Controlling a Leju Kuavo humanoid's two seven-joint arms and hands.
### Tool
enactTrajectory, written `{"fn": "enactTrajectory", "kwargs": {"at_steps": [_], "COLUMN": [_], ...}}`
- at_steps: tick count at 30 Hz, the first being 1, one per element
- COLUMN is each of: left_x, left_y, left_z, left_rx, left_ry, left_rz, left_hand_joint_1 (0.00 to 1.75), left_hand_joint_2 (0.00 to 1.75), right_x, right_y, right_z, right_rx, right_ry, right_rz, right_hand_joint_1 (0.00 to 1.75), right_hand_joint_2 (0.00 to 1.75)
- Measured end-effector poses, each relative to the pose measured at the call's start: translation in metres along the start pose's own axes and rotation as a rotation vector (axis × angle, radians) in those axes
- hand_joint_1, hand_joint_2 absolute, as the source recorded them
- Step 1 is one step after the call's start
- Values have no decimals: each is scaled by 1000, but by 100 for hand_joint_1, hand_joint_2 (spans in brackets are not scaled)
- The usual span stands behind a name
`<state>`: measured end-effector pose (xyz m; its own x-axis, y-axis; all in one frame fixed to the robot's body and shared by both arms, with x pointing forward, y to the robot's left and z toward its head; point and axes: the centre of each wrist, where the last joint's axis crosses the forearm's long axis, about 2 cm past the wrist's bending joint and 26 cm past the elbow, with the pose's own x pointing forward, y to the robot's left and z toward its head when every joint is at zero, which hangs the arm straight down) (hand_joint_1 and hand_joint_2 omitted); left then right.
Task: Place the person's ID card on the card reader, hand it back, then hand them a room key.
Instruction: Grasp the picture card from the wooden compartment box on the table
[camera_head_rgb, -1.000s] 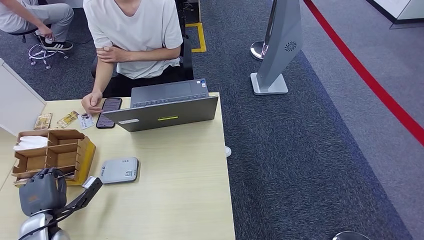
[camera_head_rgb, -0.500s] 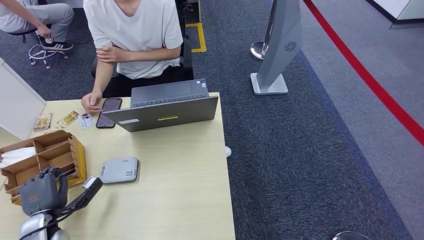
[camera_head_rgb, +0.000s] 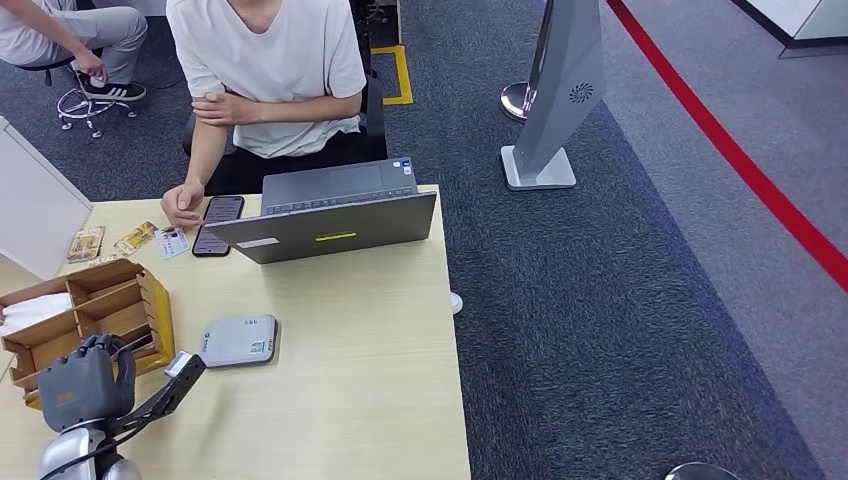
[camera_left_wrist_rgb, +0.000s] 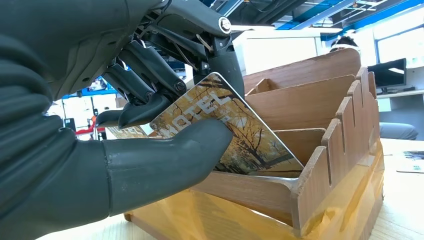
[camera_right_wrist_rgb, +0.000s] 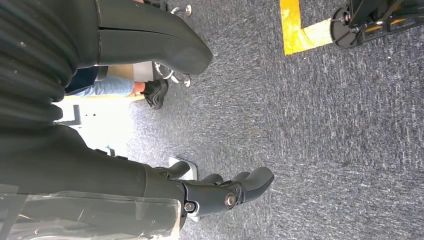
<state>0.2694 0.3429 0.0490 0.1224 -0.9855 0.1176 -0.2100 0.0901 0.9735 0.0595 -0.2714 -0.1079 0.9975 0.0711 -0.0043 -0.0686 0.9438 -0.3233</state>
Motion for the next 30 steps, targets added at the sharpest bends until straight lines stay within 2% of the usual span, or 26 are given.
{"fn": "enactTrajectory", "kwargs": {"at_steps": [7, 12, 17, 22, 26, 30], "left_x": [2, 11, 42, 73, 86, 93], "left_y": [2, 16, 58, 117, 150, 170], "left_z": [2, 9, 21, 21, 18, 12], "left_rx": [11, 64, 214, 448, 559, 628], "left_ry": [-18, -59, -206, -379, -474, -514], "left_rz": [-4, -1, 28, 92, 134, 165], "left_hand_joint_1": [175, 175, 175, 175, 175, 175], "left_hand_joint_2": [175, 175, 175, 175, 175, 175], "right_x": [0, 0, -2, -3, -4, -3], "right_y": [0, 0, 0, -1, -1, -1], "right_z": [0, 0, -1, -1, -1, -1], "right_rx": [0, 2, 5, 9, 11, 11], "right_ry": [1, 3, 17, 28, 30, 29], "right_rz": [-3, -11, -42, -82, -96, -96], "right_hand_joint_1": [0, 0, 0, 0, 0, 0], "right_hand_joint_2": [175, 175, 175, 175, 175, 175]}}
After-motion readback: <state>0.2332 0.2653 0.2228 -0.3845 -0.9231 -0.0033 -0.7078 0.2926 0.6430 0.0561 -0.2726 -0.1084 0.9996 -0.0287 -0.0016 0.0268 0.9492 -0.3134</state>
